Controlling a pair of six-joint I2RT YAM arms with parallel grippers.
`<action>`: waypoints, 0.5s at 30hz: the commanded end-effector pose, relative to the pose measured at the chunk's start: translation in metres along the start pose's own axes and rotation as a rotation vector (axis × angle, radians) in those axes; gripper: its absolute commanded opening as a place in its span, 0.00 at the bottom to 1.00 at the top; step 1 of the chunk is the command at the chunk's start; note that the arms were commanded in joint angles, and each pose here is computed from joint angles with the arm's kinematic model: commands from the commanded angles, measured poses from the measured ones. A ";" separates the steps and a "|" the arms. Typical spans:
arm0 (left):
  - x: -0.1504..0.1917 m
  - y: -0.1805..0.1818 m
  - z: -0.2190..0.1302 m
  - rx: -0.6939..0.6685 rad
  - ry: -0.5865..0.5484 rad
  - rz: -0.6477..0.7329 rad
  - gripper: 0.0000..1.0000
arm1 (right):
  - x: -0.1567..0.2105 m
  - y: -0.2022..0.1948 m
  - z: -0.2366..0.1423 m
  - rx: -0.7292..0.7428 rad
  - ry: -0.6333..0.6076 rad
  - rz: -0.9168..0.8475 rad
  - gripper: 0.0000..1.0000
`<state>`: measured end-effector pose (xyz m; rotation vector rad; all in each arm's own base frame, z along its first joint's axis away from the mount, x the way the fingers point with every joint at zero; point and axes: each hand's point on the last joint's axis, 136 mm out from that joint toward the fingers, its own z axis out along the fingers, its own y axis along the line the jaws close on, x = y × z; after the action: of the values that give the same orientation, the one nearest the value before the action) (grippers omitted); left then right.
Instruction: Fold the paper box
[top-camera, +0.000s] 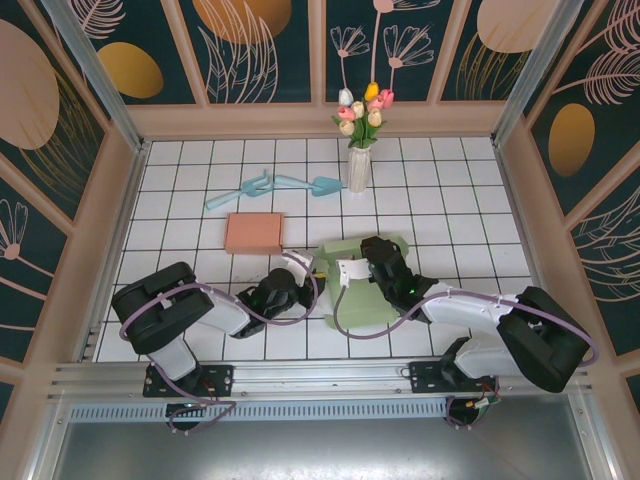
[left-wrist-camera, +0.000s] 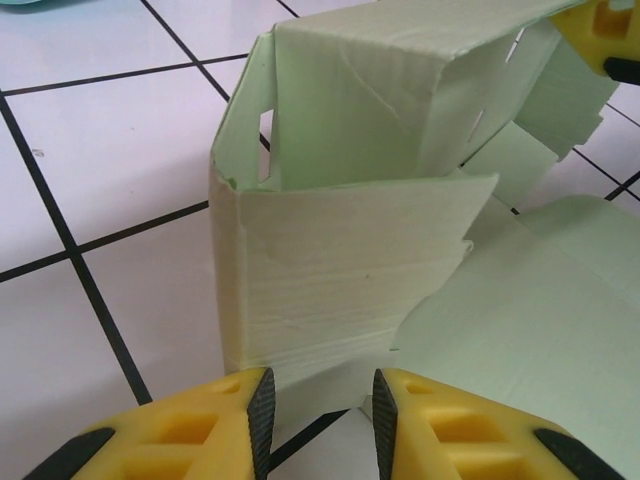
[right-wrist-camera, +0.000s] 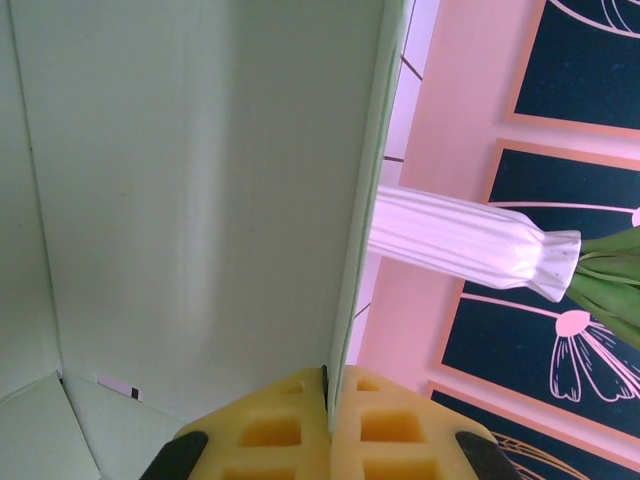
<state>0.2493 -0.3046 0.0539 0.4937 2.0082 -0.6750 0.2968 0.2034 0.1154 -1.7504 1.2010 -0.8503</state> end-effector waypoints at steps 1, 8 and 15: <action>-0.022 -0.011 0.003 0.012 -0.069 -0.016 0.35 | -0.010 0.037 0.000 -0.121 -0.038 -0.099 0.00; -0.030 -0.025 0.006 0.036 -0.095 -0.008 0.34 | -0.021 0.044 0.003 -0.128 -0.054 -0.106 0.00; -0.035 -0.017 0.010 -0.021 -0.126 -0.023 0.33 | -0.027 0.053 0.003 -0.137 -0.067 -0.134 0.00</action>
<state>0.2460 -0.3192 0.0607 0.4992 1.9812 -0.6698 0.3004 0.2098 0.1104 -1.7285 1.2044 -0.9026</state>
